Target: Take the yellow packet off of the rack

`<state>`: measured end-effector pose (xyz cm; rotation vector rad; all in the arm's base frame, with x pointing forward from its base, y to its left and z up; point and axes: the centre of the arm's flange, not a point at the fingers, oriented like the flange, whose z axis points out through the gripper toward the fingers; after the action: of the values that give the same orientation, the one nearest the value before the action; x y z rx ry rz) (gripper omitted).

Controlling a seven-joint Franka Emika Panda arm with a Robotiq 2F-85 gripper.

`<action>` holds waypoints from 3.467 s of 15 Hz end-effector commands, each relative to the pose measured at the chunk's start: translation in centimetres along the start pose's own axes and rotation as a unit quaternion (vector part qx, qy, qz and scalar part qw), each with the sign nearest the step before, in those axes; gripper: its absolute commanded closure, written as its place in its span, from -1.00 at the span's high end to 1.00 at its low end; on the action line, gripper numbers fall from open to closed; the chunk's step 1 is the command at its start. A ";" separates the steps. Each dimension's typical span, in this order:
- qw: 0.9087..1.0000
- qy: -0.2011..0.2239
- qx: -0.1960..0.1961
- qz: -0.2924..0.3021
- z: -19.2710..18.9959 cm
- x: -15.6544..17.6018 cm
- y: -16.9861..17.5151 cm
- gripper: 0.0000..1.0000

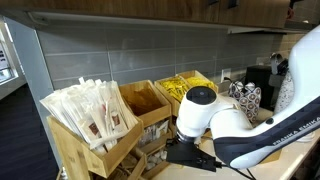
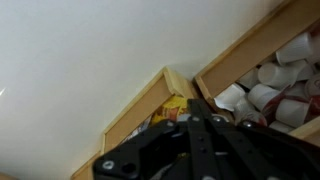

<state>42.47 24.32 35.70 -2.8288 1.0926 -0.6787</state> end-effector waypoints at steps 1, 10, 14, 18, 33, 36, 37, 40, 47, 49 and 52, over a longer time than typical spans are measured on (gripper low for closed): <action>1.000 0.000 -0.005 -0.004 -2.6 0.5 0.3 -1.00; 0.994 -0.051 -0.062 -0.076 -7.9 0.4 1.1 -1.00; 0.977 -0.085 -0.127 -0.150 -9.1 0.4 2.8 -1.00; 0.949 -0.112 -0.195 -0.220 -8.1 0.6 4.6 -1.00; 0.914 -0.169 -0.210 -0.303 0.7 -0.4 7.6 -0.46; 0.926 -0.159 -0.171 -0.296 0.2 0.3 7.5 -0.02; 0.929 -0.155 -0.156 -0.299 -0.4 0.6 7.6 0.12; 0.932 -0.140 -0.125 -0.311 -2.5 1.5 7.8 0.56; 0.943 -0.169 -0.055 -0.281 -7.5 2.5 8.4 1.00; 0.943 -0.175 -0.033 -0.280 -9.0 2.7 8.6 1.00; 0.940 -0.186 -0.005 -0.287 -11.1 2.9 8.9 1.00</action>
<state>36.51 18.05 43.67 -3.1498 0.2539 -0.1420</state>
